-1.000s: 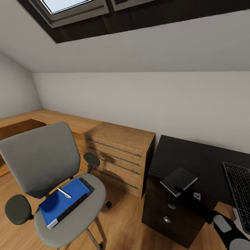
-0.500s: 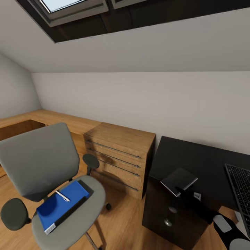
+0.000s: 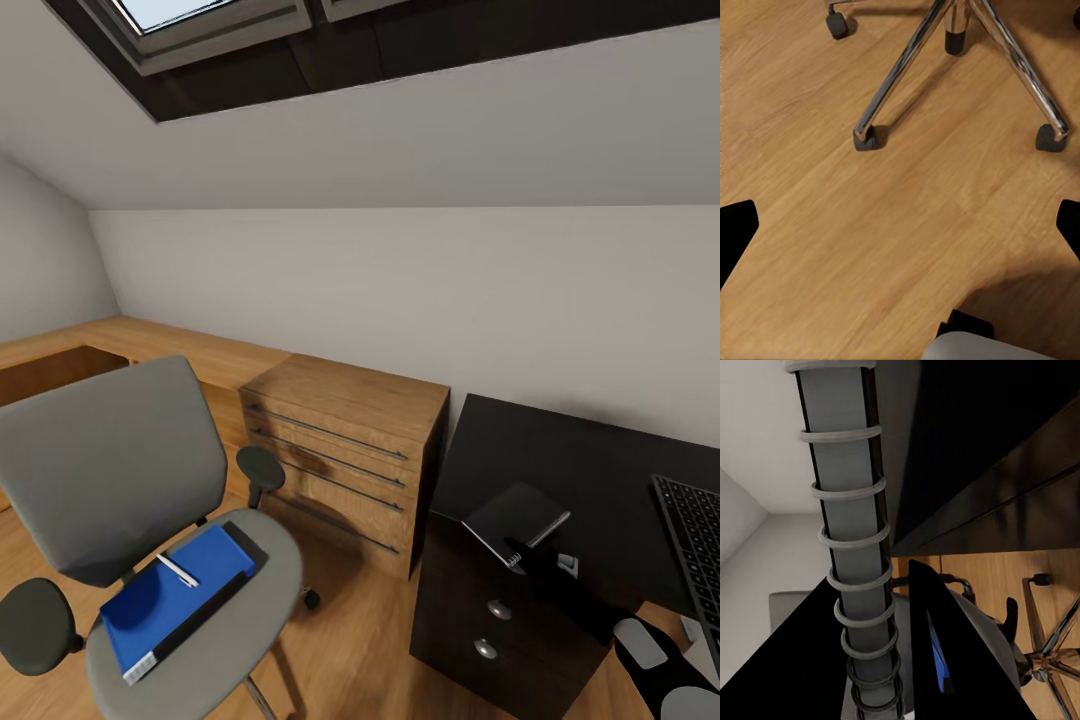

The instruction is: In the bedroom, organize the workspace by keeping the computer under the desk, ensuring the monitor is on the desk, placing the keyboard on the desk next to the monitor, placing the mouse on the desk next to the keyboard, moving the folder from the swivel chair onto the desk next to the mouse, stacking the notebook on top of the folder with the pen on top of the notebook, and positioning the swivel chair next to the desk.

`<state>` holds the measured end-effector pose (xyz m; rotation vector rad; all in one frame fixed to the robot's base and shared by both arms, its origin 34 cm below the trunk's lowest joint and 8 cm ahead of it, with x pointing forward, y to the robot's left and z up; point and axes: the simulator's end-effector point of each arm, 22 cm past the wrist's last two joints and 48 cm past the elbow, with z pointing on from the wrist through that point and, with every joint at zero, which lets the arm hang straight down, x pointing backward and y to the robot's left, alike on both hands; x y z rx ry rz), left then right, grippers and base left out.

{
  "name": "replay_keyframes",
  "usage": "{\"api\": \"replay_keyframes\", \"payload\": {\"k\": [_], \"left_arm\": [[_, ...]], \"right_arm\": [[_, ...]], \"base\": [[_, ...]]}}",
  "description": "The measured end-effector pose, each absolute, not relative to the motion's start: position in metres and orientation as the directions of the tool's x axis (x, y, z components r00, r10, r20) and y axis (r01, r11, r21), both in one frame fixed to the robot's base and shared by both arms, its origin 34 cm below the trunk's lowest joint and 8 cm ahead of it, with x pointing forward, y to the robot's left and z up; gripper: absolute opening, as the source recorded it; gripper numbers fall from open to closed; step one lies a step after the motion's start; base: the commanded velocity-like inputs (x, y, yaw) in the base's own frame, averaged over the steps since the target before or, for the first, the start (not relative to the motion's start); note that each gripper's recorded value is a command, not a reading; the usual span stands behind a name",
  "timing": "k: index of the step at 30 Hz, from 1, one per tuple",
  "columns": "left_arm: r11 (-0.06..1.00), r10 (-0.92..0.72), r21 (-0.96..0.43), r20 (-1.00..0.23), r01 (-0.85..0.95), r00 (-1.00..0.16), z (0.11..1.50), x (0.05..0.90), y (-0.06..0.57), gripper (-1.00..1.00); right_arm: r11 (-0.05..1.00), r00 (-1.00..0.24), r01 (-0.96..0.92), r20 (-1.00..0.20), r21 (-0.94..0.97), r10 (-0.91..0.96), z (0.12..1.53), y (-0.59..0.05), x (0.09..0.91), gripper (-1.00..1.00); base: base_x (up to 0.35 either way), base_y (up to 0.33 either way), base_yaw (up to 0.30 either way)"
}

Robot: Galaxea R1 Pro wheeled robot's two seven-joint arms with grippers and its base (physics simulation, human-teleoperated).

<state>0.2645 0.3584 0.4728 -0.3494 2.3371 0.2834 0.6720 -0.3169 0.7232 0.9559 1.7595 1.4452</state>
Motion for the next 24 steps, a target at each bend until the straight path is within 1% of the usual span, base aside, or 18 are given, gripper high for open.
{"api": "replay_keyframes", "payload": {"k": [24], "left_arm": [[0.937, -0.169, 0.1, -0.708, -0.335, -0.686, 0.4727, 0.2642, 0.3586, 1.0]], "right_arm": [[0.123, -0.515, 0.127, -0.041, 0.984, 0.856, 0.7233, -0.317, 0.6721, -1.0]], "base": [[0.0, 0.0, 0.0]]}}
